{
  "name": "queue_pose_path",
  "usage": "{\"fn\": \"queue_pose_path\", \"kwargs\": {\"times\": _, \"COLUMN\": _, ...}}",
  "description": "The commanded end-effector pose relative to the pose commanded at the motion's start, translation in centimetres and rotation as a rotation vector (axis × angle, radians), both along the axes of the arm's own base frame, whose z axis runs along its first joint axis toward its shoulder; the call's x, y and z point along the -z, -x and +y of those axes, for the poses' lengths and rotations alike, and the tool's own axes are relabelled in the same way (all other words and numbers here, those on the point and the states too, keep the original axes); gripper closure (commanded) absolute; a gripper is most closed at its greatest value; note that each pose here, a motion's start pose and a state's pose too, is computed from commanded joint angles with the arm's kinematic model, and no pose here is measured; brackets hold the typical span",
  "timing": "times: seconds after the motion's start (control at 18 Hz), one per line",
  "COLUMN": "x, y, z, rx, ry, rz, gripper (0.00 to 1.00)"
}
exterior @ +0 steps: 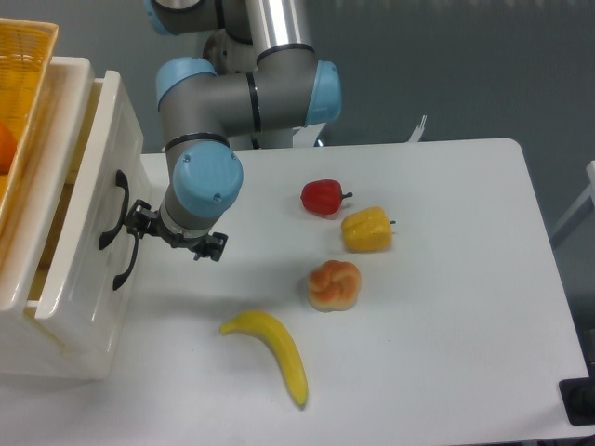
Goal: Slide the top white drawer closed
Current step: 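Press the gripper against the closed drawer front near the handles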
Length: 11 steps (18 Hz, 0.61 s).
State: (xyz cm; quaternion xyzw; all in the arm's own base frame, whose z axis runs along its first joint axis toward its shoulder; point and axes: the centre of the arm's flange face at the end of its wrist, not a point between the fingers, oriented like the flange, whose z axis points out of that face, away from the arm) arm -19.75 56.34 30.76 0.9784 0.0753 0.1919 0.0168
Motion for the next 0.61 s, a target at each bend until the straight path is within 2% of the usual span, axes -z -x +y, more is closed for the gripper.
{"fn": "queue_pose_path", "kwargs": {"times": 0.61, "x": -0.09, "y": -0.65, "z": 0.19, "rx": 0.01, "ry": -0.002, "rz": -0.002, "gripper": 0.0}}
